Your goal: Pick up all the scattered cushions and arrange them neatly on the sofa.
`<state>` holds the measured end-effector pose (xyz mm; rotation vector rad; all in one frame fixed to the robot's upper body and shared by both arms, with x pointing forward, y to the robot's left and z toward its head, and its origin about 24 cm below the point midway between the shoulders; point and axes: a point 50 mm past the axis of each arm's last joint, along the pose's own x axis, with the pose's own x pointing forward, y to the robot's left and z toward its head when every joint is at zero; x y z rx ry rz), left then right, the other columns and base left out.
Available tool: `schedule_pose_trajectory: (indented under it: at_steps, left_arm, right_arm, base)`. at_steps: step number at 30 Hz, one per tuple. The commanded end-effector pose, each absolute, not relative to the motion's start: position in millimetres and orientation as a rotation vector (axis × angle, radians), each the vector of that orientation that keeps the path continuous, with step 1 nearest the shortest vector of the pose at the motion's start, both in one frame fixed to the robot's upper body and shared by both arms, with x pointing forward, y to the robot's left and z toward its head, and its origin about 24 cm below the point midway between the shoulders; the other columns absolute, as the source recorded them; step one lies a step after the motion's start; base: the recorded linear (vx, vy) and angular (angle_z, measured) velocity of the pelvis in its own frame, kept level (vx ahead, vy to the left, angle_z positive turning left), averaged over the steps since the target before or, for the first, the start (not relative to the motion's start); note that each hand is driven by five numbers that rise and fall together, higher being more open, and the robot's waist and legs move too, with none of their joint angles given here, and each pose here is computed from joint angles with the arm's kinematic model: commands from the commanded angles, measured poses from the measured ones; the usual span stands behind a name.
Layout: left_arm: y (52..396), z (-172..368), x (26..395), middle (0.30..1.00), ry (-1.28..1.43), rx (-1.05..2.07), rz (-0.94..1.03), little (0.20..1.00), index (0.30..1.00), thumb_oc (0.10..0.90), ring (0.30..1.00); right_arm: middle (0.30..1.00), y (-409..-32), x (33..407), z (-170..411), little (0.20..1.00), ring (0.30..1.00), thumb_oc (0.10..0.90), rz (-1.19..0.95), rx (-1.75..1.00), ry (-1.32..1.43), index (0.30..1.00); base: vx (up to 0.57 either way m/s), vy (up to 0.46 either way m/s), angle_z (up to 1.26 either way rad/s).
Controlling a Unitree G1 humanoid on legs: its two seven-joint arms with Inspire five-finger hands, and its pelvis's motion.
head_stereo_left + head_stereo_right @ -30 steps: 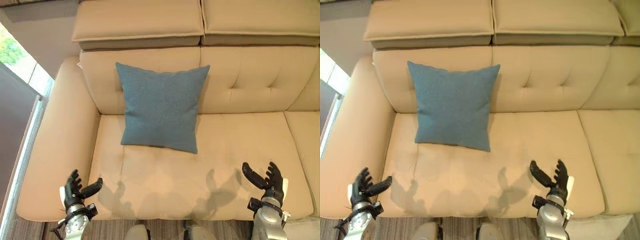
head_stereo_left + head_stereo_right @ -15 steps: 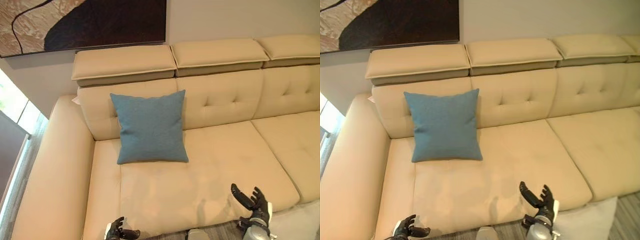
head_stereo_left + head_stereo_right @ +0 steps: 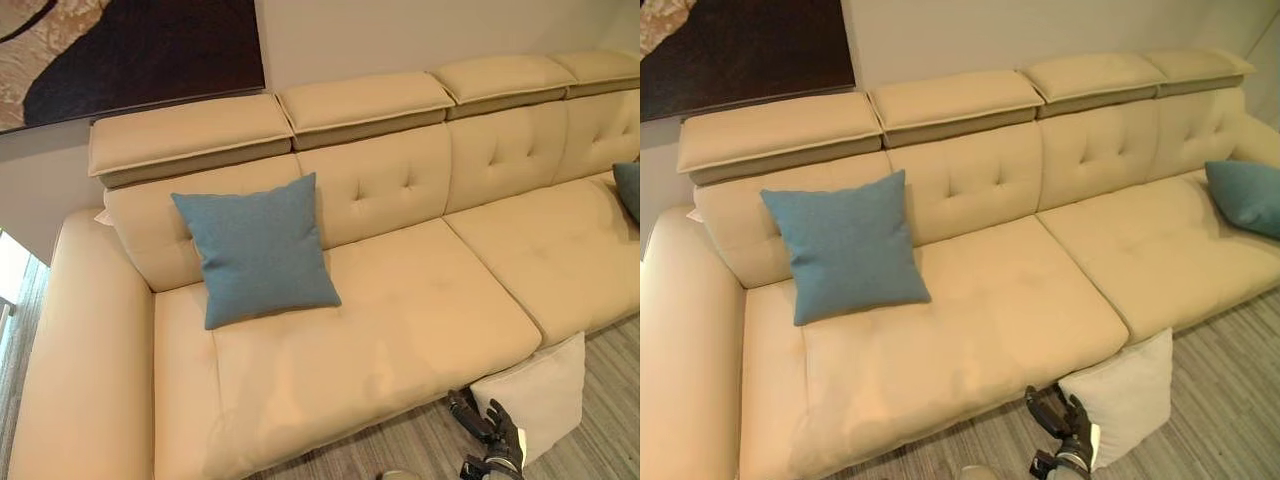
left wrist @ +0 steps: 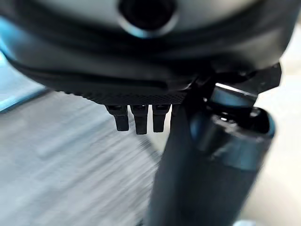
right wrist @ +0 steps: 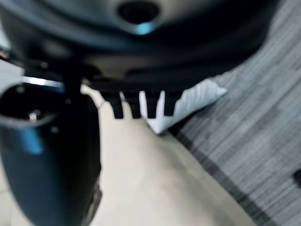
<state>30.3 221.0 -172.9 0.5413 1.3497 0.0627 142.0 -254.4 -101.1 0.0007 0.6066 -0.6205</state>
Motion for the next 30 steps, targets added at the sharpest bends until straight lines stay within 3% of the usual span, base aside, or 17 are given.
schedule_pose_trajectory:
  at_steps: [1,8,18,25,30]
  left_arm:
    - [227.7,-171.5,29.4,0.9,1.345,0.621,0.008,0.9,0.9,0.8,0.9]
    - [219.4,-168.2,63.8,0.9,1.199,0.693,-0.064,0.9,0.9,0.8,0.9]
    - [174.6,-160.7,115.4,0.9,0.952,0.771,-0.242,0.9,0.9,0.8,0.9]
    - [161.2,-158.5,125.4,0.9,0.899,0.789,-0.286,0.9,0.9,0.8,0.9]
    - [149.4,-158.8,125.7,0.9,0.885,0.769,-0.305,0.9,0.9,0.8,0.9]
  right_arm:
    - [0.9,-264.6,182.9,-60.8,0.9,0.9,0.8,-0.568,-0.065,0.359,0.9]
    - [0.9,-251.3,205.8,-49.8,0.9,0.9,0.8,-0.492,-0.092,0.305,0.9]
    - [0.9,-253.1,187.5,-59.2,0.9,0.9,0.8,-0.453,-0.18,0.357,0.9]
    - [0.9,-246.5,183.8,-66.2,0.9,0.9,0.8,-0.414,-0.188,0.388,0.9]
    - [0.9,-240.7,184.8,-73.1,0.9,0.9,0.8,-0.318,-0.253,0.429,0.9]
  base:
    - [-0.11,-0.103,-1.44]
    - [-0.15,-0.174,-1.0]
    - [-0.11,-0.27,-0.48]
    - [-0.11,-0.214,-0.44]
    - [-0.05,-0.187,-1.31]
